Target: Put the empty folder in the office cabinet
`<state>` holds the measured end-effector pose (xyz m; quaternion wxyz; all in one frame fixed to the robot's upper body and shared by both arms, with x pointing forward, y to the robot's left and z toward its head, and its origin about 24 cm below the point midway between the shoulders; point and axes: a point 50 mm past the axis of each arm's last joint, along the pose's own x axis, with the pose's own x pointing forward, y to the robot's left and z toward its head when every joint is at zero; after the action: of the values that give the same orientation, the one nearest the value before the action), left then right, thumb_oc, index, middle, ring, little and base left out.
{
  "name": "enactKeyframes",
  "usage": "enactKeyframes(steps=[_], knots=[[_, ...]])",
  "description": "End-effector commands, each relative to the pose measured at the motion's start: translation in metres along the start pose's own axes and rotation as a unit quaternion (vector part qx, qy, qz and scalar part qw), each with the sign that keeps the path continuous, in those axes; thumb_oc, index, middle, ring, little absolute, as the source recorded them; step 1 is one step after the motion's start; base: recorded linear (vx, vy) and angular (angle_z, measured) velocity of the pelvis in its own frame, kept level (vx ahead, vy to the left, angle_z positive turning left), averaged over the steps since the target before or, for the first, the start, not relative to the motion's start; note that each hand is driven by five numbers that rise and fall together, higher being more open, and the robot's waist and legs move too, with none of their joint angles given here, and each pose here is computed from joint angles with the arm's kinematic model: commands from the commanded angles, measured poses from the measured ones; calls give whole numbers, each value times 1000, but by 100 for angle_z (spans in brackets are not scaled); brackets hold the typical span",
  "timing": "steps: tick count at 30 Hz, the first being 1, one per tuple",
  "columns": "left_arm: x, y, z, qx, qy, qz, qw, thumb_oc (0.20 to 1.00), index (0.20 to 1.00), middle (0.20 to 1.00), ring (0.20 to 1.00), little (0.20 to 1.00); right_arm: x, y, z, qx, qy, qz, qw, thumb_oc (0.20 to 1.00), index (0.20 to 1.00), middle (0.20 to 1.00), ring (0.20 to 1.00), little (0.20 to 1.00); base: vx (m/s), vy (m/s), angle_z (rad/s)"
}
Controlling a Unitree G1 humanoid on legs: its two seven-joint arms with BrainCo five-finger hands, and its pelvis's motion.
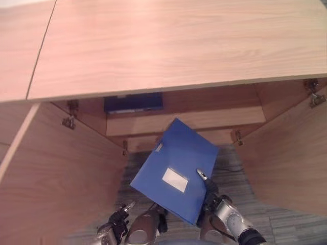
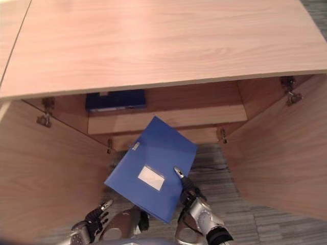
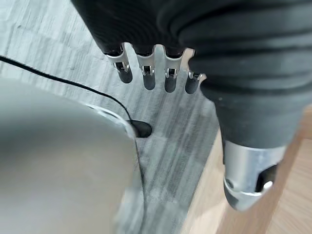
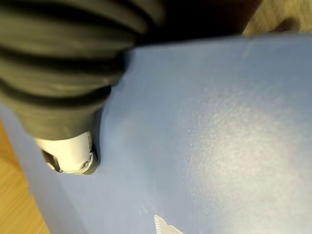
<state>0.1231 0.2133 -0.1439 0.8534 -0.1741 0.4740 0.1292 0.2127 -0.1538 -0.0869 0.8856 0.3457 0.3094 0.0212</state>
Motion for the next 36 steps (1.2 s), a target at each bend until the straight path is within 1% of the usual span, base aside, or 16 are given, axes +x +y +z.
enactKeyframes(steps=[1, 3, 8, 12, 13, 14, 15, 16, 19, 22, 25, 28, 31, 32, 33, 36], knots=[[1, 0, -11, 16, 20, 6, 1000, 1000, 1000, 1000, 1000, 1000, 9, 23, 33, 17, -78, 54, 995, 200, 200, 200, 200, 200, -43, -190, -1], [1, 0, -12, 6, 22, 10, 1000, 1000, 1000, 1000, 1000, 1000, 11, 29, 45, 26, -103, 62, 992, 200, 200, 200, 200, 200, -24, -145, 14], [1, 2, -8, -10, 10, 19, 1000, 1000, 1000, 1000, 1000, 1000, 12, 65, 99, 40, -218, 106, 969, 200, 200, 200, 200, 200, -30, -130, 17], [0, 4, -8, -19, 9, 26, 999, 1000, 1000, 1000, 1000, 1000, 6, 78, 121, 20, -260, 122, 958, 200, 200, 200, 200, 200, -5, -83, 29], [-1, 6, -6, -22, 3, 29, 999, 1000, 1000, 1000, 1000, 1000, 0, 90, 137, 2, -290, 141, 947, 200, 200, 200, 200, 200, -9, -42, 9], [-1, 6, -6, -22, 3, 29, 999, 1000, 1000, 1000, 1000, 1000, 0, 90, 137, 2, -290, 140, 947, 200, 200, 200, 200, 200, -24, -89, 12], [-2, 9, -4, -29, -6, 33, 999, 1000, 1000, 1000, 1000, 1000, -11, 103, 153, -9, -329, 170, 929, 200, 200, 200, 200, 200, -9, -49, 12], [-2, 9, -4, -28, -6, 33, 999, 1000, 1000, 1000, 1000, 1000, -11, 103, 153, -9, -329, 170, 929, 200, 200, 200, 200, 200, -20, -70, 16], [-3, 16, -3, -33, -7, 51, 998, 1000, 1000, 1000, 1000, 1000, -31, 118, 179, -42, -394, 194, 898, 200, 200, 200, 200, 200, -17, -61, 11], [-3, 20, -8, -42, 4, 63, 997, 1000, 1000, 1000, 1000, 1000, -41, 125, 197, -68, -426, 191, 882, 200, 200, 200, 200, 200, -7, -24, 4], [-2, 20, -9, -44, 9, 71, 996, 1000, 1000, 1000, 1000, 1000, -44, 127, 206, -62, -446, 180, 874, 200, 200, 200, 200, 200, -4, -10, 1], [-3, 30, -5, -27, 9, 102, 994, 1000, 1000, 1000, 1000, 1000, -52, 136, 243, -60, -501, 120, 855, 200, 200, 200, 200, 200, -26, -34, 1], [-6, 40, -6, -35, 14, 122, 992, 1000, 1000, 1000, 1000, 1000, -66, 151, 294, -37, -555, 82, 827, 200, 200, 200, 200, 200, -10, -10, 0], [-5, 39, -5, -36, 13, 121, 992, 1000, 1000, 1000, 1000, 1000, -66, 152, 296, -37, -556, 83, 826, 200, 200, 200, 200, 200, -17, -13, 4], [-6, 45, -3, -39, 14, 137, 990, 1000, 1000, 1000, 1000, 1000, -79, 168, 333, -25, -582, 61, 810, 200, 200, 200, 200, 200, -18, -13, 6], [-8, 54, -2, -30, 20, 153, 988, 1000, 1000, 1000, 1000, 1000, -87, 178, 360, -6, -588, 41, 808, 200, 200, 200, 200, 200, -11, -16, 5]])
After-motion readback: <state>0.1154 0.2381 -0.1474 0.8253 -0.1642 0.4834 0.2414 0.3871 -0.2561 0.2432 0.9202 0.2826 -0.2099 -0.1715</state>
